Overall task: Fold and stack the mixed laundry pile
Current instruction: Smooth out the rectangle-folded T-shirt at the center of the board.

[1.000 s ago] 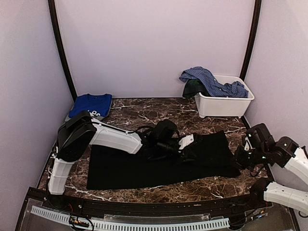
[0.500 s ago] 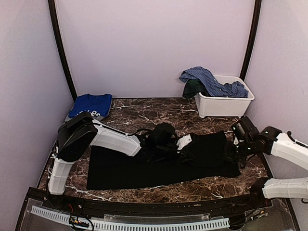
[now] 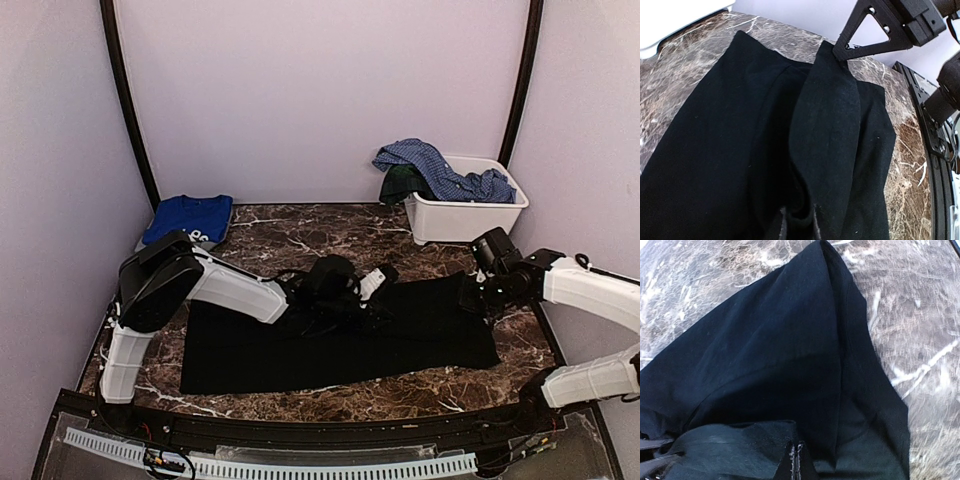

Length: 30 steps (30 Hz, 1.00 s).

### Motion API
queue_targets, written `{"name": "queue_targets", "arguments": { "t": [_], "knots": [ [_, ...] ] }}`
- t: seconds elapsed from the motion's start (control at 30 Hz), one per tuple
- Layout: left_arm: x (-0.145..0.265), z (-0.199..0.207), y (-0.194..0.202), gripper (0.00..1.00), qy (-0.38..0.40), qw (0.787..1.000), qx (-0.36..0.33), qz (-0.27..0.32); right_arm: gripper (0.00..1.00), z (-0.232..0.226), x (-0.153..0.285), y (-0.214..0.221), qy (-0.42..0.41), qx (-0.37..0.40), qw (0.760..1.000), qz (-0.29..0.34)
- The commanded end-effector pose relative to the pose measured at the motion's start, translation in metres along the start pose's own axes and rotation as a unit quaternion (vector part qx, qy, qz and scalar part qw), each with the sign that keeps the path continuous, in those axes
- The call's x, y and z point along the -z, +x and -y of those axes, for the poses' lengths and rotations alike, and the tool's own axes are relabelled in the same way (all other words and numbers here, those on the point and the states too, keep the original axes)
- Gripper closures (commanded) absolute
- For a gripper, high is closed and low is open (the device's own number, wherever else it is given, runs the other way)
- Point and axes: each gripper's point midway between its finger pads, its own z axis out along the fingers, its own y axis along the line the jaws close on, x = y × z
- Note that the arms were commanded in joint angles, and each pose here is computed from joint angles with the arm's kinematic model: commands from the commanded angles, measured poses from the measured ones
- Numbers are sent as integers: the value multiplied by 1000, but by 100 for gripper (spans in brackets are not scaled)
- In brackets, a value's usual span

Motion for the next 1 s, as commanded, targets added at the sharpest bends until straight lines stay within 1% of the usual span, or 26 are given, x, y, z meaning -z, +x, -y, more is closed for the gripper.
{"name": "queue_targets", "arguments": {
  "t": [0.0,0.03,0.1,0.13,0.17,0.2,0.23,0.27,0.3,0.33,0.37,0.4,0.43,0.47,0.5,0.53,0.57,0.6,0.63,0.7,0.77,0.87,0.9,0.93,0.97],
  "knots": [
    [21,-1,-32,90,-5,999,27,42,100,-14,-1,-33,-18,28,998,45],
    [21,-3,-30,91,-8,999,29,39,100,-16,-3,-37,-22,31,998,49],
    [21,-9,-27,85,-21,999,38,33,100,-20,-8,-43,-23,37,998,50],
    [21,-11,-26,80,-25,998,43,31,100,-20,-12,-45,-20,44,998,48],
    [23,-15,-24,78,-33,998,50,24,100,-21,-17,-46,-16,52,998,43],
    [24,-20,-19,73,-47,997,61,14,100,-23,-25,-44,-13,62,997,35],
    [29,-26,-22,70,-57,996,67,14,100,-24,-30,-45,-11,70,997,31],
    [33,-37,-15,65,-84,993,84,1,100,-23,-37,-44,-5,76,997,23],
    [43,-45,-21,64,-100,990,105,4,94,-23,-41,-45,-1,82,996,16],
    [50,-55,-13,61,-120,985,123,-11,82,-24,-44,-45,4,87,996,9],
    [63,-67,-21,60,-135,979,153,-3,68,-24,-45,-47,9,89,996,5],
    [72,-73,-11,59,-149,973,173,-18,58,-26,-42,-49,10,89,996,4],
    [87,-80,-19,58,-160,968,194,-7,52,-28,-37,-52,5,89,996,7],
    [96,-87,-7,55,-177,962,208,-24,48,-31,-29,-54,-4,88,996,14],
    [107,-85,-13,52,-183,960,211,-20,41,-34,-19,-56,-15,87,996,22],
    [113,-87,-3,52,-195,955,218,-40,36,-37,-9,-56,-28,88,995,30],
    [120,-84,-7,50,-199,954,220,-39,34,-41,0,-55,-44,91,994,34],
    [126,-86,3,49,-210,948,230,-59,34,-46,8,-50,-66,92,993,30],
    [130,-84,4,47,-210,944,245,-62,34,-51,14,-44,-84,96,992,22],
    [138,-84,16,46,-214,933,278,-79,34,-60,22,-25,-117,96,989,-3],
    [144,-86,27,48,-221,921,309,-91,34,-58,23,-3,-118,89,988,-32],
    [151,-80,47,51,-225,903,348,-114,36,-51,20,23,-123,70,988,-56],
    [154,-79,61,52,-230,891,371,-124,36,-49,15,31,-127,62,988,-64],
    [158,-78,64,53,-233,887,380,-123,36,-46,10,37,-127,54,988,-69],
    [162,-77,80,53,-244,875,398,-132,36,-42,3,42,-121,46,989,-76]
  ]
}}
